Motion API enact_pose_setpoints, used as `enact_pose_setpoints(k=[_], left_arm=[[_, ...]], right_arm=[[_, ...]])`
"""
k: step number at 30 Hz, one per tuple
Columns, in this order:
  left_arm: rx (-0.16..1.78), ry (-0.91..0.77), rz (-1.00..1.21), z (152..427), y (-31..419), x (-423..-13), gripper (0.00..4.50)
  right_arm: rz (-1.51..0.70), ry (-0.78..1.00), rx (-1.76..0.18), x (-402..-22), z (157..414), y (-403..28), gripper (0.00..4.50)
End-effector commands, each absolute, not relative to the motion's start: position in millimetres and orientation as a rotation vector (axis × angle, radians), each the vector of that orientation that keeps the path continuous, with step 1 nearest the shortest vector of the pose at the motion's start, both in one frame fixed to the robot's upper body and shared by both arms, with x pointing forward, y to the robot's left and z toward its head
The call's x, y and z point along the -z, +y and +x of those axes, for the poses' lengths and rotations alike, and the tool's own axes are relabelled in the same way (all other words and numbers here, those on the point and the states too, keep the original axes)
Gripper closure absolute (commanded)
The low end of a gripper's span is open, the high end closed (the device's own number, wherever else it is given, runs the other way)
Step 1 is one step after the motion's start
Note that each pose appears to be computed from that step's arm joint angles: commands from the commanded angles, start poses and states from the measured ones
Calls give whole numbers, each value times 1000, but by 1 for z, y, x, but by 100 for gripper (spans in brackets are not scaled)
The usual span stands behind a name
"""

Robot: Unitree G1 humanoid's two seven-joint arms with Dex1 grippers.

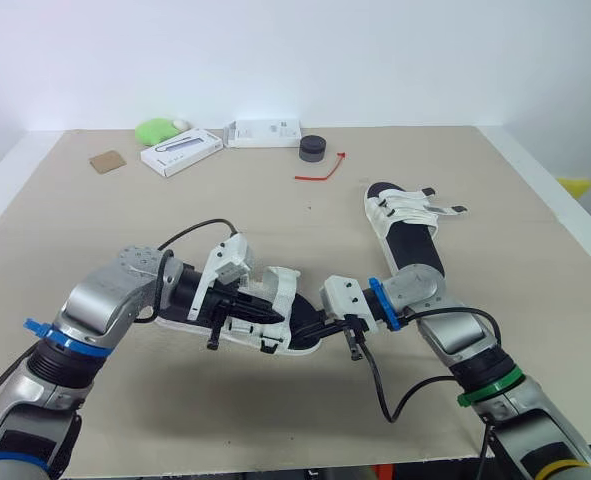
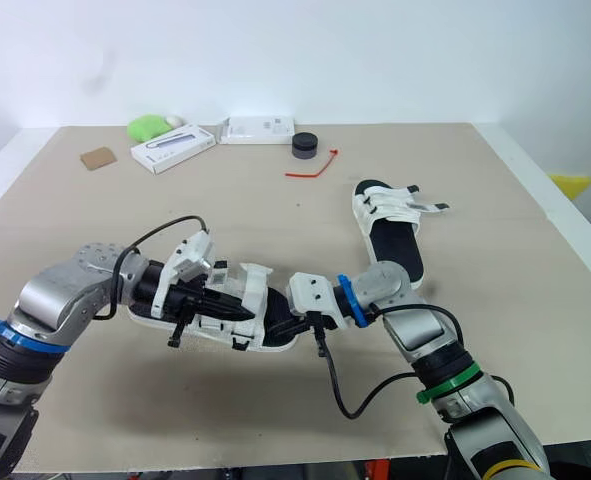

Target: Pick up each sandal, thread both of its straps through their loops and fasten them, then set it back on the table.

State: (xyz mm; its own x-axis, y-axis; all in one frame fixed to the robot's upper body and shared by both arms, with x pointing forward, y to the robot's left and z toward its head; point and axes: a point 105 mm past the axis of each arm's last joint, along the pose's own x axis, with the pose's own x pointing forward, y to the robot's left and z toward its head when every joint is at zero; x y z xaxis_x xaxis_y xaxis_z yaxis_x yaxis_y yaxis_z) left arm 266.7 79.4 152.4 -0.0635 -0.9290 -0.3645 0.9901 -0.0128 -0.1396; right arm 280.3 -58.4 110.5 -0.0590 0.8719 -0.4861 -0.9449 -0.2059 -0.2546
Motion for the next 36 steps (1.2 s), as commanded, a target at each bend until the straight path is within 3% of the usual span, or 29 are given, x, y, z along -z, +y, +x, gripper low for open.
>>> enact_pose_setpoints(k=[1, 15, 31, 36], left_arm=[[1611, 377, 248, 260, 80, -158, 441], [1610, 389, 264, 248, 82, -149, 441], [1511, 392, 379, 266, 92, -128, 441], [1530, 365, 334, 265, 89, -138, 441]], right_arm=[[-665, 159, -1658, -111, 282, -61, 450], [-661, 158, -1658, -111, 283, -61, 450], [-660, 156, -1661, -111, 284, -59, 450], [-660, 159, -1659, -112, 284, -60, 450]])
